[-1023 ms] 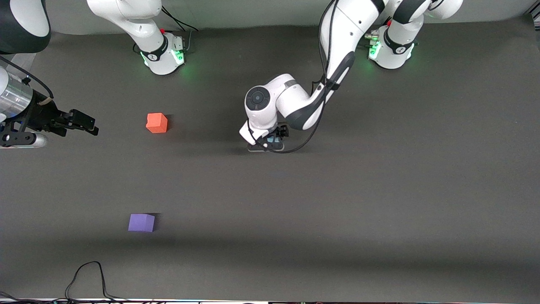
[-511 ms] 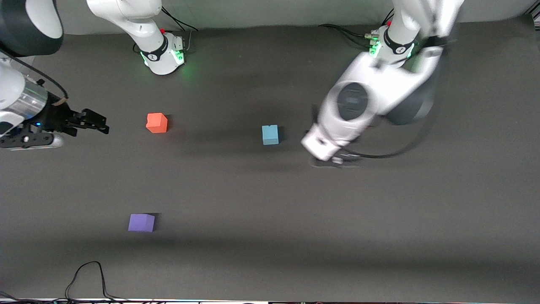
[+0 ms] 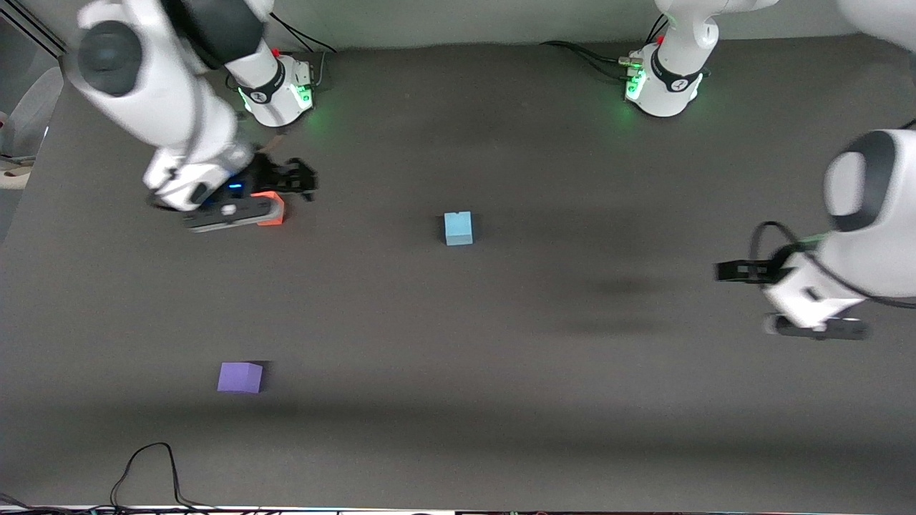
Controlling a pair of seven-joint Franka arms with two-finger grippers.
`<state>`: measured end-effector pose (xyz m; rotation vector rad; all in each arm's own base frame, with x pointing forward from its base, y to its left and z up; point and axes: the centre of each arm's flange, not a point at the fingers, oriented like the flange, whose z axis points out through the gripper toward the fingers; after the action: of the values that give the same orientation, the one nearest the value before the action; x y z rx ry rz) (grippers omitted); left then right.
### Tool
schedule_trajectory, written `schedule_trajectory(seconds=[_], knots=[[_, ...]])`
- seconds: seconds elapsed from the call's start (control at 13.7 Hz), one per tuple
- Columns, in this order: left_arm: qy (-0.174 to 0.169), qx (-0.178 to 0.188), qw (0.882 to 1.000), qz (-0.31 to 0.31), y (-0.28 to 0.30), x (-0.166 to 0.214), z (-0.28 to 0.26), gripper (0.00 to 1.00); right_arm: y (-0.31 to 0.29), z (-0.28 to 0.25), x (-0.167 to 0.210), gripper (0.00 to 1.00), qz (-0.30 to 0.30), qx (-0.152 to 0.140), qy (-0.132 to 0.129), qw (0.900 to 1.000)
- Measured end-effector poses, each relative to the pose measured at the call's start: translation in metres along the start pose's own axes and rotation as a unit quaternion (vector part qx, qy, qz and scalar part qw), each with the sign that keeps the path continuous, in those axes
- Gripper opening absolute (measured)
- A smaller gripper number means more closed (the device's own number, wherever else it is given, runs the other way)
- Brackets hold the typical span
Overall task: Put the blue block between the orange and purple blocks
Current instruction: 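Lower the cube, open the left gripper while the right gripper approaches, then close the right gripper on the light-blue cube while the left gripper withdraws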
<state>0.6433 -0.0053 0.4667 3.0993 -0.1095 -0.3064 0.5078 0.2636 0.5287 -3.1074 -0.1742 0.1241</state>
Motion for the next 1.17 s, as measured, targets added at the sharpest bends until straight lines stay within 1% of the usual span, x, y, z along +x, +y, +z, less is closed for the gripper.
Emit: schedule_trajectory(seconds=[0.07, 0.22, 0.37, 0.51, 0.66, 0.88, 1.17], knots=[[0.008, -0.001, 1.000, -0.001, -0.026, -0.006, -0.010, 1.00, -0.028, 0.013, -0.001, 1.00, 0.003, 0.001, 0.004, 1.000], [0.025, 0.006, 1.000, -0.008, -0.048, -0.025, -0.038, 1.00, -0.082, 0.046, -0.003, 1.00, 0.010, 0.005, 0.011, 1.000], [0.036, 0.014, 0.999, 0.000, -0.043, -0.047, -0.070, 1.00, -0.127, 0.086, -0.007, 1.00, 0.011, 0.004, 0.008, 1.000], [0.039, 0.020, 0.999, 0.007, -0.032, -0.068, -0.093, 1.00, -0.162, 0.129, -0.015, 1.00, 0.008, -0.002, -0.003, 1.000], [0.045, 0.025, 0.999, 0.011, -0.023, -0.085, -0.104, 1.00, -0.185, 0.165, -0.019, 1.00, 0.016, -0.006, -0.008, 1.000], [0.046, 0.032, 0.998, 0.019, -0.008, -0.106, -0.107, 1.00, -0.218, 0.221, -0.027, 1.00, 0.033, -0.005, -0.007, 0.999], [0.053, 0.039, 0.997, 0.032, 0.010, -0.108, -0.108, 1.00, -0.236, 0.281, -0.034, 1.00, 0.047, -0.001, -0.003, 0.999]])
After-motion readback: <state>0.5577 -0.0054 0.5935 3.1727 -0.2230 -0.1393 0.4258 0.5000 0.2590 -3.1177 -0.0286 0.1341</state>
